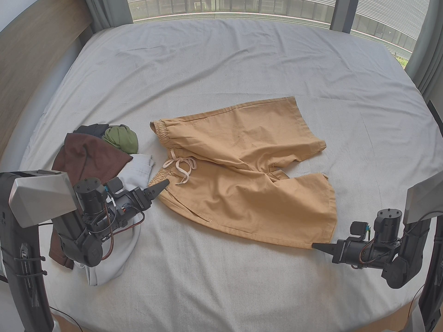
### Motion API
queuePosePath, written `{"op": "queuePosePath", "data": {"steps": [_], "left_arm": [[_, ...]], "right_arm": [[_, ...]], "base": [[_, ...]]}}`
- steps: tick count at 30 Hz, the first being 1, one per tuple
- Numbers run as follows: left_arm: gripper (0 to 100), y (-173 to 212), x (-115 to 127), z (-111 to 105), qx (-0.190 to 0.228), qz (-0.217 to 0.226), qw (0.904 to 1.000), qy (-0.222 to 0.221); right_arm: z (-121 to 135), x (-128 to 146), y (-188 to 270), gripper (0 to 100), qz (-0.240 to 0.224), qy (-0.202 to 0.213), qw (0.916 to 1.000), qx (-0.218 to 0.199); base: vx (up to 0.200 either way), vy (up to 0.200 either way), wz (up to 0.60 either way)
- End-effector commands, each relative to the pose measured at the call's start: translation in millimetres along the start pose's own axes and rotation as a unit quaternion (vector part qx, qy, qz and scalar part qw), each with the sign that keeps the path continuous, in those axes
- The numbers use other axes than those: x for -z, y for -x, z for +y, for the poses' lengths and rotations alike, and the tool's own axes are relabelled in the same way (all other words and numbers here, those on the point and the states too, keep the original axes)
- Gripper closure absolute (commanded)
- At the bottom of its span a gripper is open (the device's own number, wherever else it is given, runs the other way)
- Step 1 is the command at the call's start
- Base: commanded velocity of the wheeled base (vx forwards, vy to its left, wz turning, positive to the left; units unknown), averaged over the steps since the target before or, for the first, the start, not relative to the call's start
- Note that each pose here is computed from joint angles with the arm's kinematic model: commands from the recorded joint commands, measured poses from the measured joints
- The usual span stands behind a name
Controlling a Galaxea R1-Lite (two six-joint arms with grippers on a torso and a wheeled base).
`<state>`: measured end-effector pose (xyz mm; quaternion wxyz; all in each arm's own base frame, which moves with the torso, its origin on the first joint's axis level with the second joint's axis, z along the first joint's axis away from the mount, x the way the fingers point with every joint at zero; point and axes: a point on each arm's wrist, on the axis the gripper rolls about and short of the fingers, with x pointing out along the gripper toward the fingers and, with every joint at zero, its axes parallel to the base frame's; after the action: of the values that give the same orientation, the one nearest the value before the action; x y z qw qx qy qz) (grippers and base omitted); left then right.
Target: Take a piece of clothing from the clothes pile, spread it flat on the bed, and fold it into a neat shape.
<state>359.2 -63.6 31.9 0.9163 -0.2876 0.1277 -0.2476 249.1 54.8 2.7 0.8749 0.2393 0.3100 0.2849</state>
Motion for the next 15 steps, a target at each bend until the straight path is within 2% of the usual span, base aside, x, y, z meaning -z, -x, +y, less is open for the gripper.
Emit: {"op": "queuePosePath", "data": {"steps": [1, 9, 10, 15], "left_arm": [[0, -11, 2, 4, -0.001, -0.009, 1.0000, -0.003], [0, -19, 5, 10, -0.002, -0.012, 0.9999, 0.000], [100, -20, 5, 10, 0.000, -0.013, 0.9999, 0.001], [100, -23, 4, 12, 0.001, -0.016, 0.9999, 0.001]], "right_arm": [[0, 0, 0, 100, 0.001, 0.000, 1.0000, 0.000], [-1, -3, 3, 100, -0.008, 0.000, 1.0000, 0.001], [-1, -4, 4, 100, -0.009, 0.000, 1.0000, 0.000], [-2, -4, 5, 100, -0.010, -0.001, 0.9999, 0.002]], "base": [[0.000, 0.000, 0.00], [0.000, 0.000, 0.00], [0.000, 0.000, 0.00], [0.000, 0.000, 0.00]]}}
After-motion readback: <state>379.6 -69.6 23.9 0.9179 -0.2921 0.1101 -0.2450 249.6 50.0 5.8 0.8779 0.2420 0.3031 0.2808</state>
